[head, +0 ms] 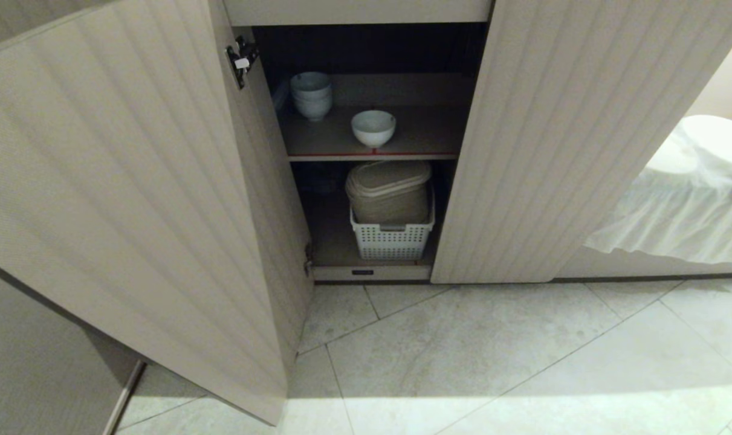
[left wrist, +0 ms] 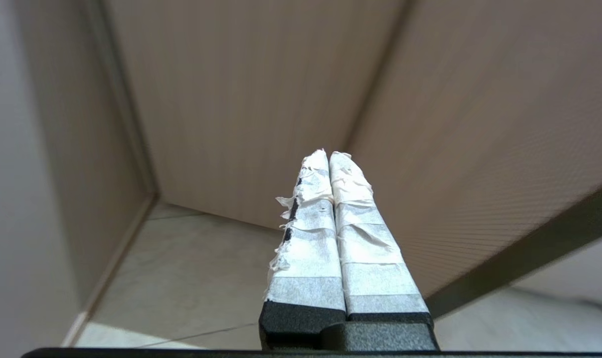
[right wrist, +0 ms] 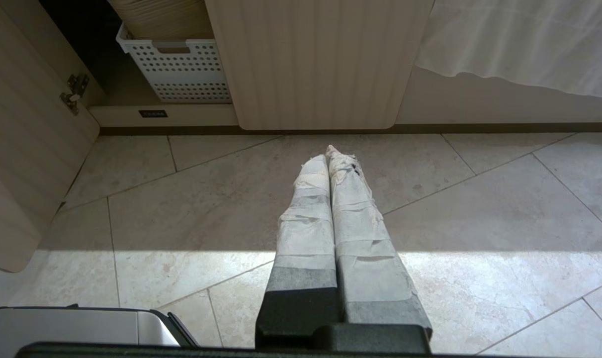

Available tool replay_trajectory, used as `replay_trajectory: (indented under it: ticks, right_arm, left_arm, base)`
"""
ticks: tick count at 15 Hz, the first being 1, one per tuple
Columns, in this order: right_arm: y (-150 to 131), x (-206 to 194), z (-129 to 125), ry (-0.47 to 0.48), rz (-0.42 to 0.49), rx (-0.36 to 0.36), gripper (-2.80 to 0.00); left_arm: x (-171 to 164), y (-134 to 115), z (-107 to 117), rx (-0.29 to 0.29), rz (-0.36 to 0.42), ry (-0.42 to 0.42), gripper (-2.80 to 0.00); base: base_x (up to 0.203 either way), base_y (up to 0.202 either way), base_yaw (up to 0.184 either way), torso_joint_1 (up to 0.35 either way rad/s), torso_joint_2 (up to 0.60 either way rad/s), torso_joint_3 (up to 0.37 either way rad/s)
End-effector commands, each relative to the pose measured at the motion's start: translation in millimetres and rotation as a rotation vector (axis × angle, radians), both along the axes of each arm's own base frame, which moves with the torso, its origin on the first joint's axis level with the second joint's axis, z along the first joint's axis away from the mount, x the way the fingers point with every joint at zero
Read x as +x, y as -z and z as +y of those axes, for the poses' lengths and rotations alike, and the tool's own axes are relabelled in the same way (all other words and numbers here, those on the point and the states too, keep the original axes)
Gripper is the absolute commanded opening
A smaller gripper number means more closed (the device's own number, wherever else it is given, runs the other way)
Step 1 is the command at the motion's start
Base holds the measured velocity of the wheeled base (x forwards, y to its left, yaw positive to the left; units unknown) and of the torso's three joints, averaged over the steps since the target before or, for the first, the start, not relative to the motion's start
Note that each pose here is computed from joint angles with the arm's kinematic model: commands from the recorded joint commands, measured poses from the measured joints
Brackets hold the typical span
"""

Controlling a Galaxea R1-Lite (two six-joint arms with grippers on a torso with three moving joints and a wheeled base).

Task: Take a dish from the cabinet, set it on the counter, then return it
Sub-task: Close the cabinet door

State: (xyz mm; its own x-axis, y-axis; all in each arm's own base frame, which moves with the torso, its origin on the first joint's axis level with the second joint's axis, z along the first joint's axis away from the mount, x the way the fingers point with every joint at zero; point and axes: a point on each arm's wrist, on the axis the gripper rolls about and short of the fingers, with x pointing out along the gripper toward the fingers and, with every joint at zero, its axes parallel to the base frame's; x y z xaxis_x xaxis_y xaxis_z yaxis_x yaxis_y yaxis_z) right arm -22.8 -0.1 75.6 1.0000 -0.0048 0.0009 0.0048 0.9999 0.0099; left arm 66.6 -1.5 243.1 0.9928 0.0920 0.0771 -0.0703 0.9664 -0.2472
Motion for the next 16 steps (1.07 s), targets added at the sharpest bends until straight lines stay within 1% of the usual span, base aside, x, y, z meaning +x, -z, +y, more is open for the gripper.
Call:
replay_trajectory:
  ticks: [1,3,9,12,14,16]
  right_arm:
    - [0.0,0.0,0.0,0.000,-0.001,0.001,-2.80]
    - [0.0,0.0,0.0,0.000,-0.001,0.000,-2.80]
    - [0.0,0.0,0.0,0.000,-0.001,0.001,-2.80]
    - [0.0,0.0,0.0,0.000,-0.001,0.000,-2.80]
    - [0.0,0.0,0.0,0.000,-0.001,0.000,-2.80]
    - [0.0,0.0,0.0,0.001,-0.001,0.001,-2.80]
  left_arm:
    - [4.1,-0.6,-1.3,0.000,0.010,0.044,-2.80]
    - [5.0,-0.5,-2.4,-0.008,0.013,0.092,-2.80]
    - [11.5,-4.4,-4.8,-0.104,0.022,0.182,-2.80]
    - [21.8,-6.8,-6.0,-0.113,0.044,0.197,-2.80]
    - [24.9,-11.3,-7.1,-0.137,0.042,0.242,-2.80]
    - [29.9,-11.1,-7.7,-0.144,0.057,0.253,-2.80]
  base:
    - [0.000,0.000,0.000,0.000,0.00,0.000]
    - [0.000,0.000,0.000,0.000,0.00,0.000]
    - [0.000,0.000,0.000,0.000,0.00,0.000]
    - [0.000,0.000,0.000,0.000,0.00,0.000]
    - [0.000,0.000,0.000,0.000,0.00,0.000]
    - [0.000,0.000,0.000,0.000,0.00,0.000]
